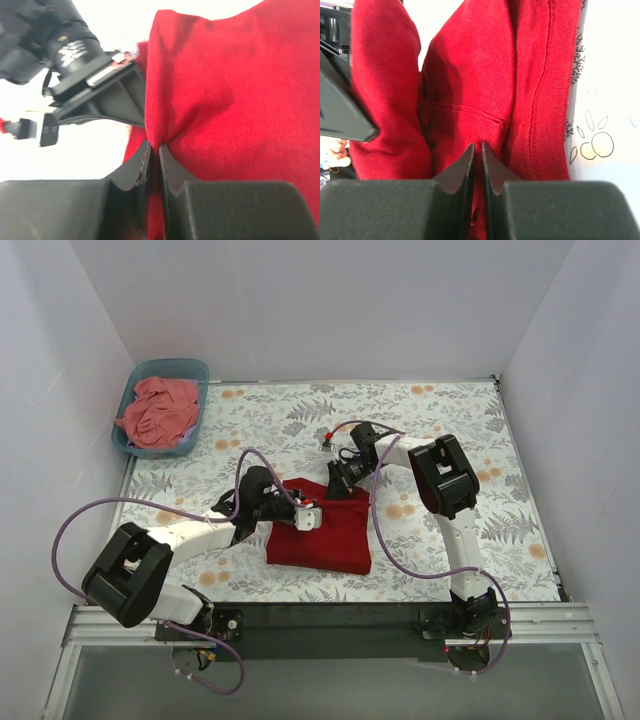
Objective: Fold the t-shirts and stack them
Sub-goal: Fold the tshirt
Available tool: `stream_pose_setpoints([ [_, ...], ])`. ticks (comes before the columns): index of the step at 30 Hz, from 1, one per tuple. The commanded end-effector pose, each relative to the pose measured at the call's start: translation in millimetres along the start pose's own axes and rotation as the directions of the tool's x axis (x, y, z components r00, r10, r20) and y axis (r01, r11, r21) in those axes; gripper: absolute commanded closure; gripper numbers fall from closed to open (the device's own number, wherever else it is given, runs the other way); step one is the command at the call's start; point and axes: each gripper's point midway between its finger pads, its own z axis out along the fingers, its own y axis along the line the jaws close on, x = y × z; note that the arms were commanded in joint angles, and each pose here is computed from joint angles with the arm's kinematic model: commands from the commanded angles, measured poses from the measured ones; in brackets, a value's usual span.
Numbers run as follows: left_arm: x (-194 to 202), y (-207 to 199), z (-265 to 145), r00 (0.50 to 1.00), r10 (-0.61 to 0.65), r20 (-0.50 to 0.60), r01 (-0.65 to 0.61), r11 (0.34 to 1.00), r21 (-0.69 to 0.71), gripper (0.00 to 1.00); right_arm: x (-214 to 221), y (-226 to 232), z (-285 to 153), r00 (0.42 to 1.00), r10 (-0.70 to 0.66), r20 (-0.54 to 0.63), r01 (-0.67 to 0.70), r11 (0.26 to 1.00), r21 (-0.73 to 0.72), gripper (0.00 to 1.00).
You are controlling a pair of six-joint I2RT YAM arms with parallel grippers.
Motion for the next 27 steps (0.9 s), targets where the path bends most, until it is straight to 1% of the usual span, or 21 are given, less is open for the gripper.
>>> stream_pose_setpoints([
  [1, -14, 41, -1, 0.998, 0.066, 0.009, -0.064, 0.990, -0.127, 1.00, 0, -3, 1, 0.999, -0.048, 0.002, 0.048, 0.999, -0.010, 0.84],
  [3, -14, 57, 2, 0.999, 0.043, 0.013, -0.041, 0.986, -0.162, 1.00, 1, -3, 1, 0.999, -0.049, 0.000, 0.049, 0.999, -0.014, 0.84],
  [6, -7, 72, 7, 0.999, 0.033, 0.008, -0.030, 0.980, -0.197, 1.00, 2, -2, 1, 0.999, -0.052, -0.004, 0.052, 0.999, -0.017, 0.84],
  [12, 8, 86, 13, 0.998, 0.063, -0.008, -0.063, 0.968, -0.243, 1.00, 4, 3, 0, 0.999, -0.051, -0.007, 0.051, 0.998, -0.023, 0.83],
  [16, 15, 85, 16, 0.996, 0.088, -0.010, -0.087, 0.956, -0.280, 1.00, 2, 6, -1, 0.999, -0.049, -0.005, 0.049, 0.998, -0.027, 0.83],
  [18, 12, 81, 14, 0.994, 0.106, 0.003, -0.101, 0.957, -0.272, 1.00, -4, 9, -4, 0.999, -0.055, 0.002, 0.055, 0.998, -0.018, 0.83],
  [23, 1, 68, 6, 0.991, 0.128, 0.040, -0.114, 0.961, -0.251, 1.00, -37, 26, -15, 0.990, -0.137, 0.032, 0.136, 0.990, 0.028, 0.82],
  [27, -5, 64, 1, 0.987, 0.149, 0.055, -0.130, 0.959, -0.253, 1.00, -54, 28, -26, 0.976, -0.217, 0.029, 0.212, 0.970, 0.120, 0.81],
])
